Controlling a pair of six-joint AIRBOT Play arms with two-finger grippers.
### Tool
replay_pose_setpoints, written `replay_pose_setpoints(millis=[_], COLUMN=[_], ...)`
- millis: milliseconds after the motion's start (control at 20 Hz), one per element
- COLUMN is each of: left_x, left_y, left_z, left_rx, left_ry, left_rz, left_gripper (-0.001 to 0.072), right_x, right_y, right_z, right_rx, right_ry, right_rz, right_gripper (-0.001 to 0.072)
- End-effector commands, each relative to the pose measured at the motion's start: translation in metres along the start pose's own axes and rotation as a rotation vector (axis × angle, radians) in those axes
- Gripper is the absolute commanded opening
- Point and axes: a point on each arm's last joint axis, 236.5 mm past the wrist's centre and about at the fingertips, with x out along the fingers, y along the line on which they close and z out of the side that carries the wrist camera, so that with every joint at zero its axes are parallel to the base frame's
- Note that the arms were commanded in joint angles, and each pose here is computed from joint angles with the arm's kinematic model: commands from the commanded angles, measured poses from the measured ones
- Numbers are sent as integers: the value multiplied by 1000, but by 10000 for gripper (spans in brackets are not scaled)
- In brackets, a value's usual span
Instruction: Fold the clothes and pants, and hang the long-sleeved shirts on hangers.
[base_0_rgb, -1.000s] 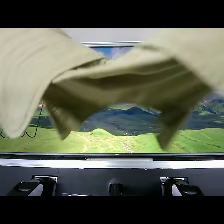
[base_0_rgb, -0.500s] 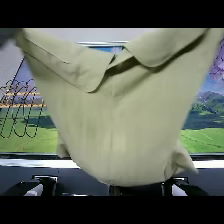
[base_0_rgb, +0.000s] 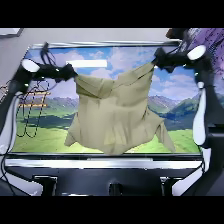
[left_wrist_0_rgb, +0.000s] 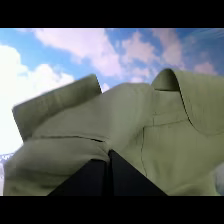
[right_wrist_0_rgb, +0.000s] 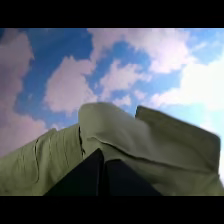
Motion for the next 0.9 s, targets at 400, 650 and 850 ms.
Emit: replay_pose_setpoints(millis=[400, 650, 850], left_x=[-64, -121, -125], left_y=[-3, 31, 56], left_z=[-3, -59, -169], left_rx=[-181, -164, -286], left_ry=[80, 154, 241], left_rz=[-65, 130, 178], left_gripper=[630, 636, 636], right_x=[-102, -163, -168], right_y=[-39, -63, -88], right_z=[-48, -98, -205], right_rx=[-213, -130, 31], right_ry=[276, 316, 391], right_rz=[-200, -286, -270], right_gripper=[507, 643, 642])
